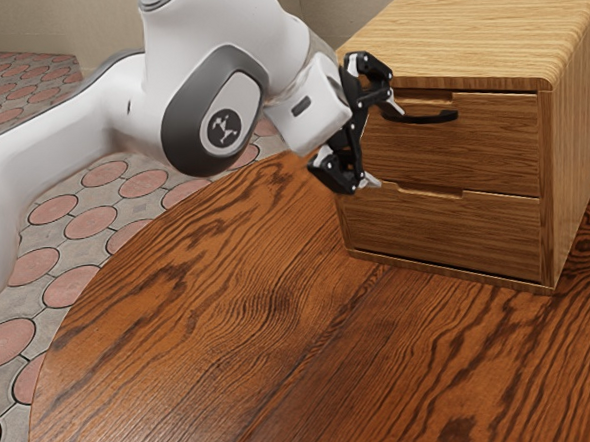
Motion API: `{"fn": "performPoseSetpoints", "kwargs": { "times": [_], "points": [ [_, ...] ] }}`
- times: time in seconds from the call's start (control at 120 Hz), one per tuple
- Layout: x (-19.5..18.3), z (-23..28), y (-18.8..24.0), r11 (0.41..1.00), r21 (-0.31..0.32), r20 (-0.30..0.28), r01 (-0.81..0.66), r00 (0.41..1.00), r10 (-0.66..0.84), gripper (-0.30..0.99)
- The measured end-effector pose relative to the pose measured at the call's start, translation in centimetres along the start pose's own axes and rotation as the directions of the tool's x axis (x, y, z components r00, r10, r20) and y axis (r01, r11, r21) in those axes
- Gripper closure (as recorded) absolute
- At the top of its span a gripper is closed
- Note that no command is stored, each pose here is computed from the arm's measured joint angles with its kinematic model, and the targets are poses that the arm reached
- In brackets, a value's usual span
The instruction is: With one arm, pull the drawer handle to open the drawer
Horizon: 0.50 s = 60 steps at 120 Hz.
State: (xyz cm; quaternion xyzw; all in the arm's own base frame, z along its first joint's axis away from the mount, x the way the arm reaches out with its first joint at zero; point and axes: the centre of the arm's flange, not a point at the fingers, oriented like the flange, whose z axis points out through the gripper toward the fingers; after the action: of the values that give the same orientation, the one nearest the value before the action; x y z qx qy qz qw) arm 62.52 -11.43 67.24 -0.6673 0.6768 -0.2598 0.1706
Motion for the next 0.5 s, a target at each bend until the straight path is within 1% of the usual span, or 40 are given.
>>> {"fn": "performPoseSetpoints", "kwargs": {
  "times": [0.108,0.342,0.5],
  "points": [
    [-0.1,0.4,-0.5,1.000,0.004,-0.003,-0.007,1.000,0.007,0.00],
    [-0.3,1.8,-0.5,1.000,-0.012,-0.003,-0.018,1.000,0.018,0.00],
    [-0.5,1.3,-0.9,1.000,0.001,-0.001,-0.016,1.000,0.016,0.00]
  ]
}}
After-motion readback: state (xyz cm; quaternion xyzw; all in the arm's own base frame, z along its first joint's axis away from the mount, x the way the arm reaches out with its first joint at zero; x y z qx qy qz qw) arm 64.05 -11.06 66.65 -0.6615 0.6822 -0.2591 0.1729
